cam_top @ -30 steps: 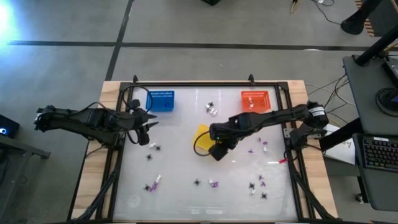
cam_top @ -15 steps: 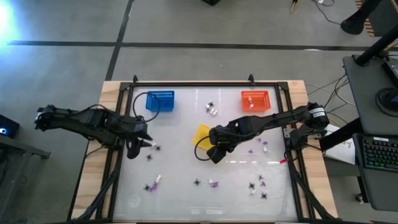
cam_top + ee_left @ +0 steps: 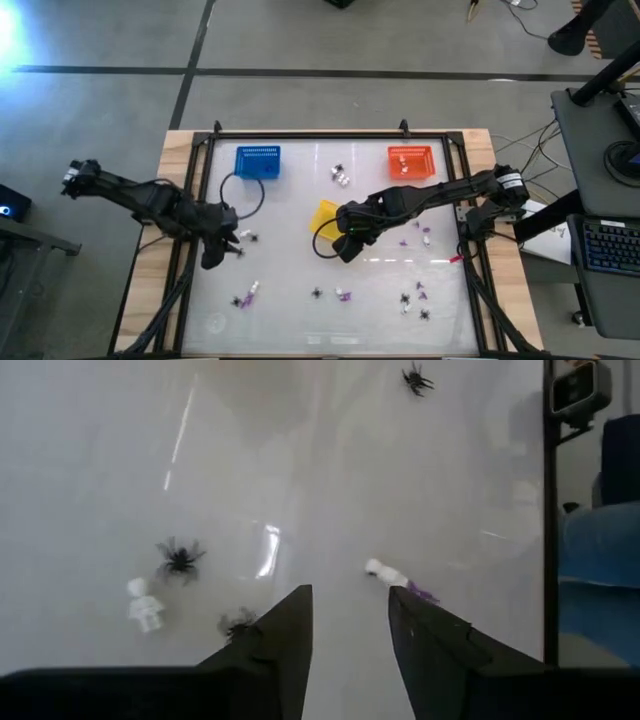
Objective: Sort Halloween decoration
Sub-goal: Put the purple witch hat toy into the blue bin
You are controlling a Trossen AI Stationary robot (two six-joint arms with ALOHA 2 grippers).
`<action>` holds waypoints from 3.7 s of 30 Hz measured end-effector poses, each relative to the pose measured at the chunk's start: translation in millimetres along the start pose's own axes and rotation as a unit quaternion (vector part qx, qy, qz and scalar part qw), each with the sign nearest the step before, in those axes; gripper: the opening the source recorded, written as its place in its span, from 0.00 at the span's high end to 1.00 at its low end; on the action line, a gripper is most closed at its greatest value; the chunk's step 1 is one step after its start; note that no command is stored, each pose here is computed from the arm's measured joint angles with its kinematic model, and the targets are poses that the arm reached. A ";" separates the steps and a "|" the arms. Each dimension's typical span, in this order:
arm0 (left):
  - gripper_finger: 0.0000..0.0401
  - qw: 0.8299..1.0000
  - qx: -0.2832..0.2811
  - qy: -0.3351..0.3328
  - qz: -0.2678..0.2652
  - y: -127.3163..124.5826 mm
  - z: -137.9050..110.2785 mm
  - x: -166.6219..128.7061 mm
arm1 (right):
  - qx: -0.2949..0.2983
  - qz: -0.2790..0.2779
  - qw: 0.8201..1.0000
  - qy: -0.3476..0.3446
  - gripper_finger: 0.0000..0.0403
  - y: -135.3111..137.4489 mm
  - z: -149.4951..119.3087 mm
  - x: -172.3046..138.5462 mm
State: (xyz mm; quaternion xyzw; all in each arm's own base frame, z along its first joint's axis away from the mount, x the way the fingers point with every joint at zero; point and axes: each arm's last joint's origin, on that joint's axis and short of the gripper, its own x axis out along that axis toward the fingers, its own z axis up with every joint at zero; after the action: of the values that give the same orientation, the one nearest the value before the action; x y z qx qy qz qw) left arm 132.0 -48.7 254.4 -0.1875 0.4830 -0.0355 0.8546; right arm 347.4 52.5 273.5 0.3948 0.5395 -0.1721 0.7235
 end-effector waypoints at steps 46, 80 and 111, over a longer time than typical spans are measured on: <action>0.73 0.976 -0.178 0.121 0.040 -70.3 -33.4 111.6 | -0.142 -0.015 0.990 0.004 0.64 -3.9 -2.6 -5.4; 0.76 0.975 -0.157 0.140 0.074 -71.1 -42.2 145.4 | -0.143 -0.020 0.989 0.009 0.64 -5.0 -3.4 -5.7; 1.00 0.983 -0.139 0.116 0.039 -80.5 -33.0 140.6 | -0.144 -0.020 0.989 0.009 0.64 -5.0 -3.5 -5.7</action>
State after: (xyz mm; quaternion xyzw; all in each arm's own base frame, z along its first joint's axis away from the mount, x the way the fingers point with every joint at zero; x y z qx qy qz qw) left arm 188.7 -166.8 153.5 -0.2802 0.5856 0.0436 0.7593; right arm 339.7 51.1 276.4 0.2767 0.5729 -0.1037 0.7645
